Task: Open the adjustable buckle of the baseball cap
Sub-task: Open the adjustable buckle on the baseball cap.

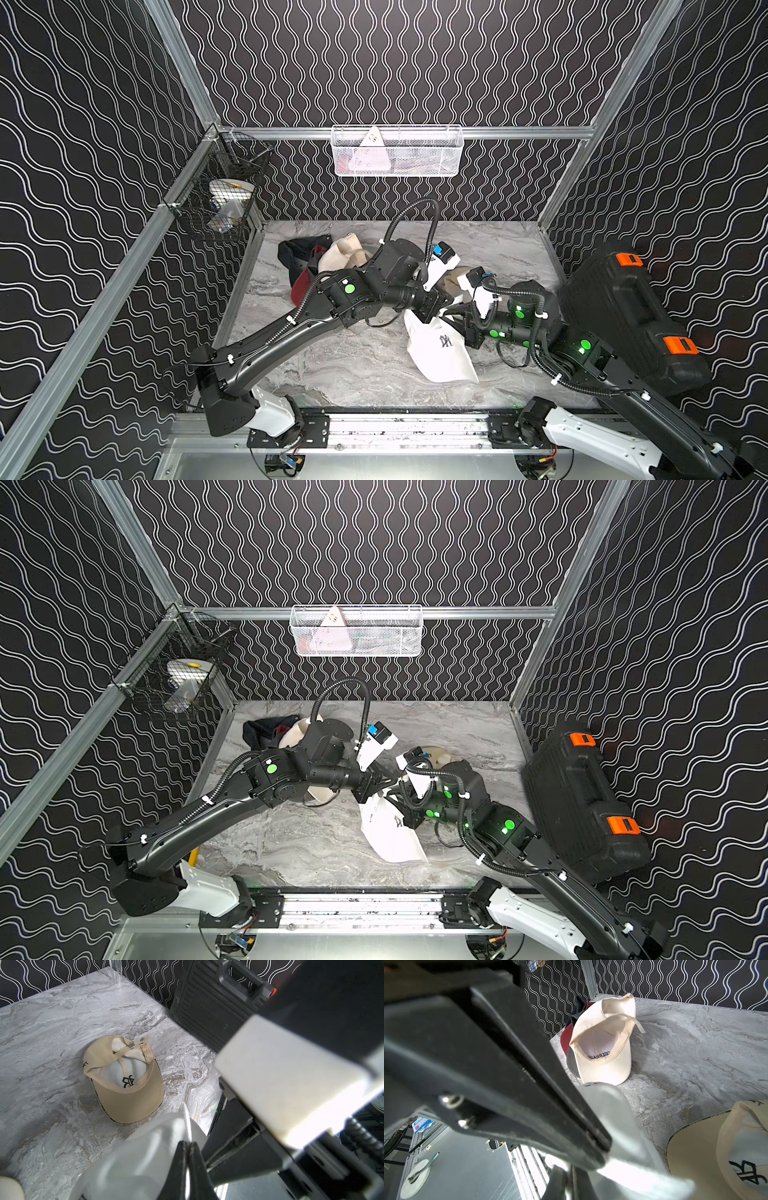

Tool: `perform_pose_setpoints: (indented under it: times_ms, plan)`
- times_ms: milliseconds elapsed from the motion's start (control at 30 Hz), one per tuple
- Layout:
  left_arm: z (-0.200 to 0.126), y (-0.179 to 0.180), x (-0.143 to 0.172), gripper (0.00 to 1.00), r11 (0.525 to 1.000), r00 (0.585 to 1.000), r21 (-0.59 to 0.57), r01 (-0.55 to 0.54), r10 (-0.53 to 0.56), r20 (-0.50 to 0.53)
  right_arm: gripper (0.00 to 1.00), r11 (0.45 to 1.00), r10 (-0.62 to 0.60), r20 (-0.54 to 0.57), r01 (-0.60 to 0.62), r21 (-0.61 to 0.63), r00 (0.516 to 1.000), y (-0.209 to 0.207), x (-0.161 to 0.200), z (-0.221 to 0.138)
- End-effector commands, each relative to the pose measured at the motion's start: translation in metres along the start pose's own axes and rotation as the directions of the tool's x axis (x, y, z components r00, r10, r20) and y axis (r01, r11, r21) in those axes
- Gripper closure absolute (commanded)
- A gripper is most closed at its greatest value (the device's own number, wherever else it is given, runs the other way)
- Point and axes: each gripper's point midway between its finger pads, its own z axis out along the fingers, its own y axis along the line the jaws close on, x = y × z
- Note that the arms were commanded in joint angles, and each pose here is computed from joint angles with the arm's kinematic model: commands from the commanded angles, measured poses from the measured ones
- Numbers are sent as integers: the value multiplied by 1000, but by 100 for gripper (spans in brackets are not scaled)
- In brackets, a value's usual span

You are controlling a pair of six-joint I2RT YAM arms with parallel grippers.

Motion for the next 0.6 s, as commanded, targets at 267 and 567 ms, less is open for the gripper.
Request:
perform_pose_setpoints:
  times_ms: [267, 567]
  plan:
    - [-12, 1, -7, 100, 1000, 999, -23, -17, 18, 45, 100, 998, 6, 43, -9, 59, 999, -9, -7, -5]
    - [-16, 1, -4, 100, 999, 999, -30, -21, 22, 48, 100, 997, 32, 96, -39, 74, 995, -12, -13, -11]
